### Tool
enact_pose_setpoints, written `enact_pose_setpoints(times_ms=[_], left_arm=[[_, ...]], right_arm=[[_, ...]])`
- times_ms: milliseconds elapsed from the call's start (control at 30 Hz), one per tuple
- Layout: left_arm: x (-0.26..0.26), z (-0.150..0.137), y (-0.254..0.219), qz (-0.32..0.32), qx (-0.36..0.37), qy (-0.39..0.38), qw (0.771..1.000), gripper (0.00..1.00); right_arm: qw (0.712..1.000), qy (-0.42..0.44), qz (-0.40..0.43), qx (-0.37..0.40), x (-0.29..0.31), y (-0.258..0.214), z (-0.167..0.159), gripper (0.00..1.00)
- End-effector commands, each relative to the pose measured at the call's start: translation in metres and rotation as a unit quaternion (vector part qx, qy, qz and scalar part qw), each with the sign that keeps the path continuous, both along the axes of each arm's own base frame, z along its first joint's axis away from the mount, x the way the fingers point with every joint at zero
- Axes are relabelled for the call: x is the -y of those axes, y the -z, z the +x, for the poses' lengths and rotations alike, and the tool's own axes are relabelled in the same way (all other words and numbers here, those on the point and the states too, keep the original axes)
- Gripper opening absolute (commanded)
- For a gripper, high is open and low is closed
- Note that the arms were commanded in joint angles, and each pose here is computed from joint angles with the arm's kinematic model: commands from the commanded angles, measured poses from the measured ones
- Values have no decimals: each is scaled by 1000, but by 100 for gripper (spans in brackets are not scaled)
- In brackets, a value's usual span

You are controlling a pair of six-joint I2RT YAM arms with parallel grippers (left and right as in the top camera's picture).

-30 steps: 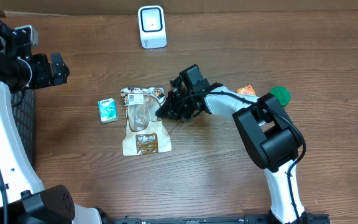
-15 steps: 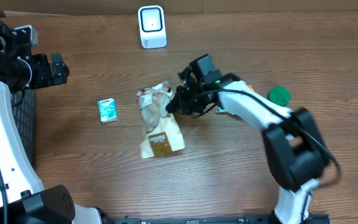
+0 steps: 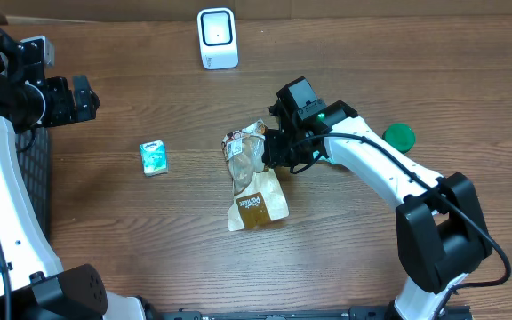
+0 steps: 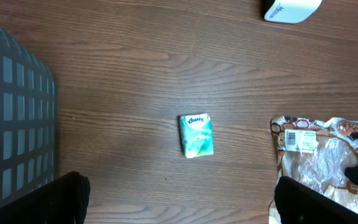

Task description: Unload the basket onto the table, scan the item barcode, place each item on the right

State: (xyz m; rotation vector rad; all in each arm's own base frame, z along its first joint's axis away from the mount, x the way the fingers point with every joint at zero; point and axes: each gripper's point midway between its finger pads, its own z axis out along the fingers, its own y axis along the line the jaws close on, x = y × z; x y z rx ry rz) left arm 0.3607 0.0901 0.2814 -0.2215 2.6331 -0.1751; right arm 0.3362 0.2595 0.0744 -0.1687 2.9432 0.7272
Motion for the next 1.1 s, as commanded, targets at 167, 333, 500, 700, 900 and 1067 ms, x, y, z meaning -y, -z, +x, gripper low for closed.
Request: enact_pose_setpoints(times_ms=[167, 333, 500, 700, 900, 1067], left_arm=[[3, 2, -2, 3, 4, 11, 1000, 99], [3, 2, -2, 3, 4, 11, 1000, 100], [3, 2, -2, 3, 4, 11, 1000, 100], [3, 2, -2, 3, 4, 11, 1000, 100], [3, 2, -2, 3, 4, 11, 1000, 99], [3, 2, -2, 3, 4, 11, 1000, 99]], right_arm=[[1000, -11, -6, 16, -1, 1, 3, 4], [998, -23, 50, 22, -19, -11, 7, 4], [996, -33, 76, 18, -27, -17, 5, 4], [997, -25, 67, 22, -20, -15, 9, 4], [997, -23, 63, 25, -19, -14, 10, 4], [997, -23, 63, 21, -19, -14, 9, 4]])
